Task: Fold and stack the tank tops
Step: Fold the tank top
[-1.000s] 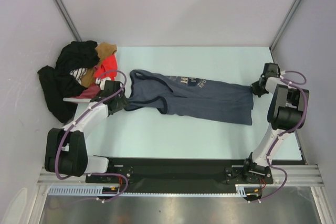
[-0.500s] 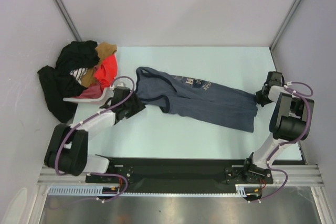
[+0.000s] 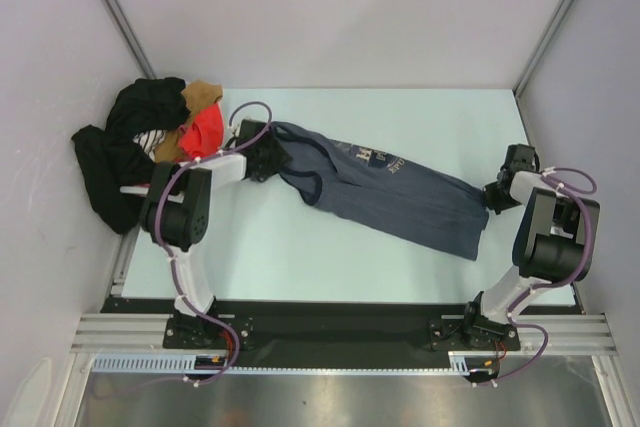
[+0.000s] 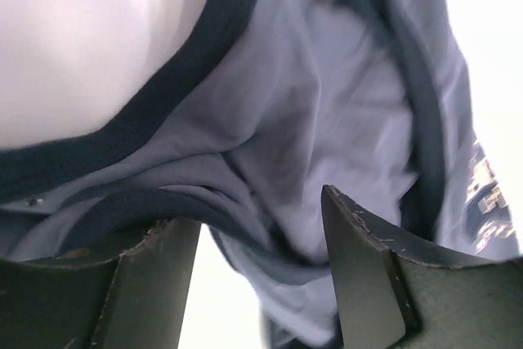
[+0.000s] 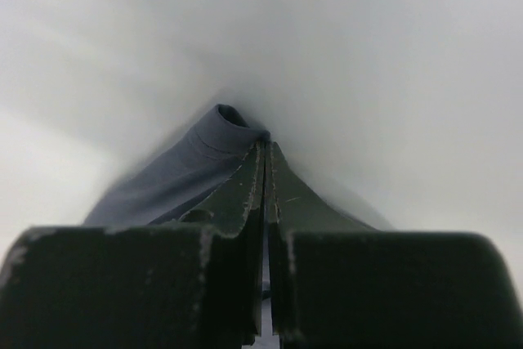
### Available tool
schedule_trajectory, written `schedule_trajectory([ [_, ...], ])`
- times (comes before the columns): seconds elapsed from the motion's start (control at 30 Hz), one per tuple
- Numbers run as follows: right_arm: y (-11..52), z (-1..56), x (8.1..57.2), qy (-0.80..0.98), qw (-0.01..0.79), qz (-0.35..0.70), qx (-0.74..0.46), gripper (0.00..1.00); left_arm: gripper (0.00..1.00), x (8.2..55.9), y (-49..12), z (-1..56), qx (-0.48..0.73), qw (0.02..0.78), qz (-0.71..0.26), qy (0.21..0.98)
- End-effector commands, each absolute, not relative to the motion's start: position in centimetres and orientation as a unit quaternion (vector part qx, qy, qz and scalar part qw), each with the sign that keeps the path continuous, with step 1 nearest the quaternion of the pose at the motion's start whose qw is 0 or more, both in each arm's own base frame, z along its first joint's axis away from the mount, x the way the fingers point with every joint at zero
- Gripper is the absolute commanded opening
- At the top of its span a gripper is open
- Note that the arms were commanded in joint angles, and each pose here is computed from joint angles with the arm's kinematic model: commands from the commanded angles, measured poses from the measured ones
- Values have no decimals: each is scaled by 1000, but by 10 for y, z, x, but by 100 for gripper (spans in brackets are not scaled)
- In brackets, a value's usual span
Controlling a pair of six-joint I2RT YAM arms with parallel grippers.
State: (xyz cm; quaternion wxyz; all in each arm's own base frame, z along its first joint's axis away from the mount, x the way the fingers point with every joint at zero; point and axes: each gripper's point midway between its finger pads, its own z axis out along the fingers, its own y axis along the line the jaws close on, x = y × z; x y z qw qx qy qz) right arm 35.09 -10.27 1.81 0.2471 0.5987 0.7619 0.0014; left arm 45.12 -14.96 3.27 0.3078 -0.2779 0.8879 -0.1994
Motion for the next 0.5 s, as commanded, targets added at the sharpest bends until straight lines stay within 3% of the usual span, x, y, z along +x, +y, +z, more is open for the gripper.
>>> schedule_trajectory([
  [0.0, -69, -2, 298, 807, 149, -34, 571, 0, 65, 478, -156, 27, -285, 289, -200, 892],
  [0.27, 2, -22, 246, 876, -5, -103, 472, 0, 66, 554, -172, 36, -280, 290, -226, 887],
  [0.47, 61, -37, 200, 907, -48, -100, 406, 0, 67, 602, -187, 41, -276, 311, -255, 873],
])
